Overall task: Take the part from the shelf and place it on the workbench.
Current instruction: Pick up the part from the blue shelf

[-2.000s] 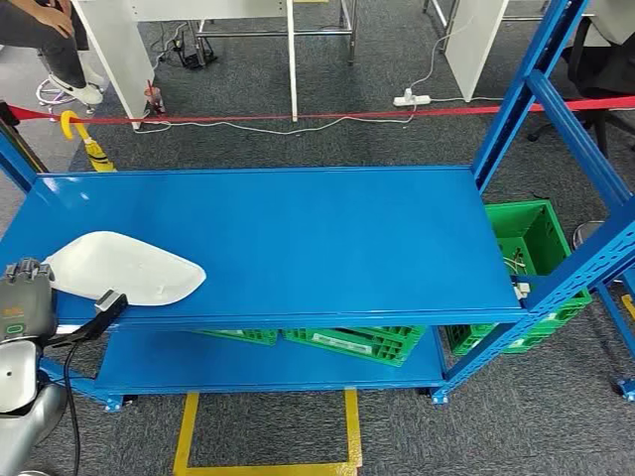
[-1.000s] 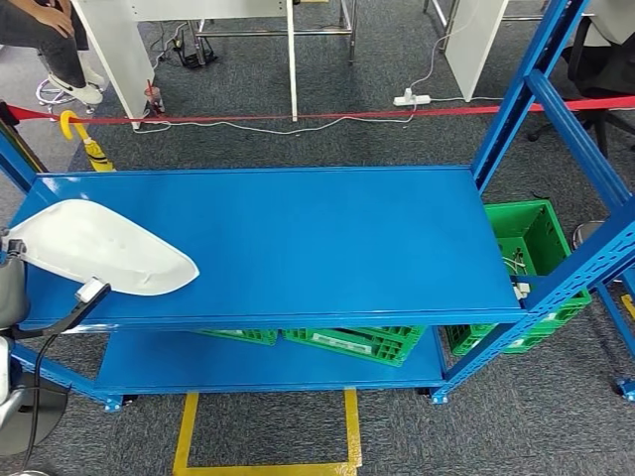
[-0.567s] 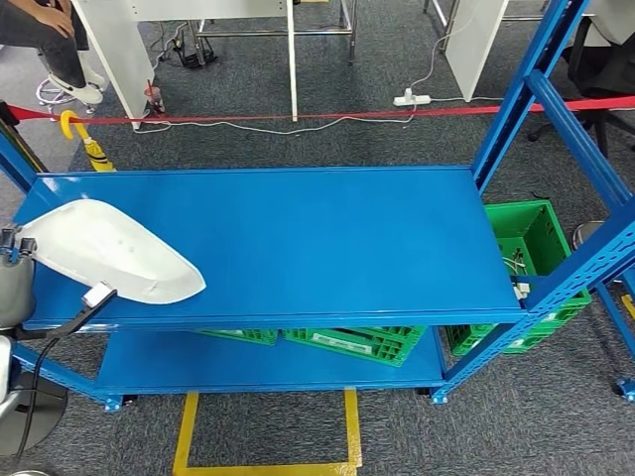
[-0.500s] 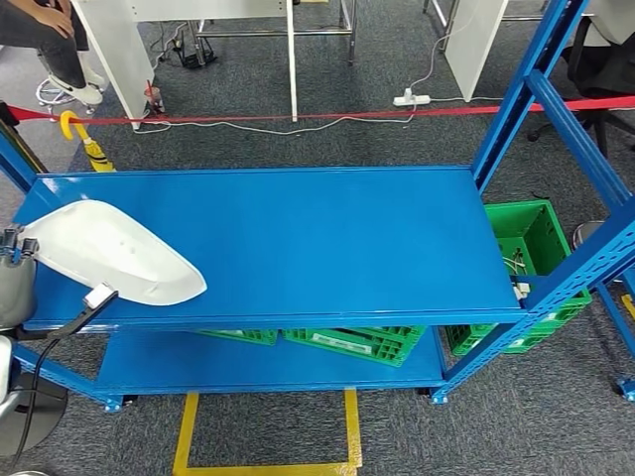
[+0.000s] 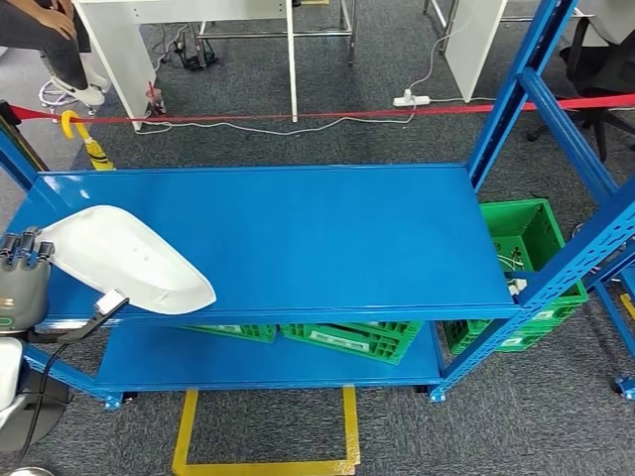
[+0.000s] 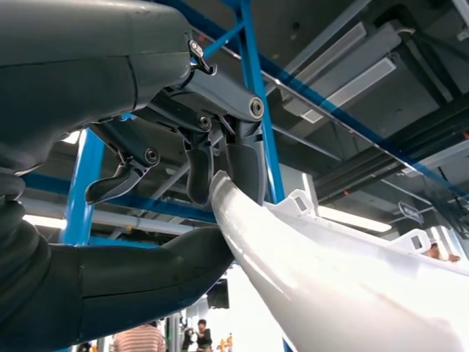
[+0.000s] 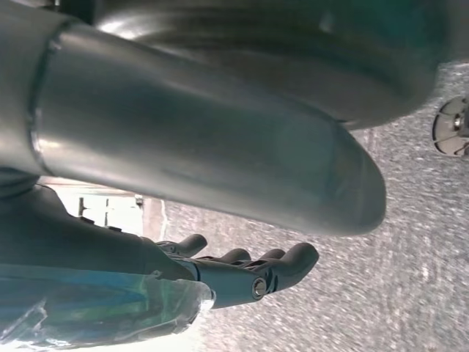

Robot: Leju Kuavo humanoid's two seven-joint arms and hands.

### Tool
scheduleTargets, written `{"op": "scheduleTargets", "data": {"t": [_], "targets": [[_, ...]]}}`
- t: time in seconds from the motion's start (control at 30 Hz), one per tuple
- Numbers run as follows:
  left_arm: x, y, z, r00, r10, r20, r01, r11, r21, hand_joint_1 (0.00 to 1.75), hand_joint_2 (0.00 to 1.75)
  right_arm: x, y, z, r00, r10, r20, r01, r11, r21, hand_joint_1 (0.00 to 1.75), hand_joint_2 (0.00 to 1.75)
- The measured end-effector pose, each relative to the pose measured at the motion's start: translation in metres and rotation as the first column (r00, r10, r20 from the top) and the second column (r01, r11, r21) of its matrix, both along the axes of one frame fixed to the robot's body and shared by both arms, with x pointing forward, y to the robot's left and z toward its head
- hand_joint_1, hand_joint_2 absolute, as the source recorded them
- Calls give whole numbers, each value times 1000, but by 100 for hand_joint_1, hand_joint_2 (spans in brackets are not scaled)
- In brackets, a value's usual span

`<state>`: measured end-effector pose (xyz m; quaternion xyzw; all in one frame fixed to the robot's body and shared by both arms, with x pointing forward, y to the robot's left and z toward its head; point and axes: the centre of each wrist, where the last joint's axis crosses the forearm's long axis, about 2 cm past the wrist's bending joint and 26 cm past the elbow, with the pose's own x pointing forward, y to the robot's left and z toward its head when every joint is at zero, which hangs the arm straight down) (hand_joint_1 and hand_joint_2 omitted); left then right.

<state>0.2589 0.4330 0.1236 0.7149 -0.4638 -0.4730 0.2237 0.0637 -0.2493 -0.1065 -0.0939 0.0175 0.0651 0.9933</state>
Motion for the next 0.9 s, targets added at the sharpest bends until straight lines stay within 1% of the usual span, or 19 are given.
{"op": "scheduleTargets", "data": {"t": [0.23, 0.33, 0.43, 0.5, 0.57, 0.73, 0.9], "targets": [[-1, -2, -2, 1000, -8, 3, 8, 1000, -12, 175, 175, 1, 1, 0, 1000, 4, 2, -4, 1000, 2, 0, 0], [-4, -8, -6, 1000, -21, 5, 21, 999, -36, 175, 175, 1, 1, 0, 1000, 4, 2, -4, 1000, 2, 0, 0], [-6, -19, -12, 998, -68, 1, 68, 995, -77, 175, 175, 0, 0, 0, 1000, 3, 0, -3, 1000, 0, 0, 0], [-2, -27, -12, 994, -111, 1, 110, 988, -105, 175, 175, 0, 1, 0, 1000, 2, 1, -2, 1000, -1, 0, 0], [3, -33, -9, 992, -128, 12, 129, 981, -149, 175, 175, 1, 0, 0, 1000, -2, 3, 2, 1000, -3, 0, 0], [6, -39, -8, 996, -76, 52, 88, 955, -284, 175, 175, -3, 0, -1, 1000, -12, -2, 12, 1000, -3, 0, 0], [3, -41, -12, 998, -18, 65, 39, 936, -348, 175, 175, -3, 0, -1, 1000, -17, -1, 17, 1000, -2, 0, 0]]}}
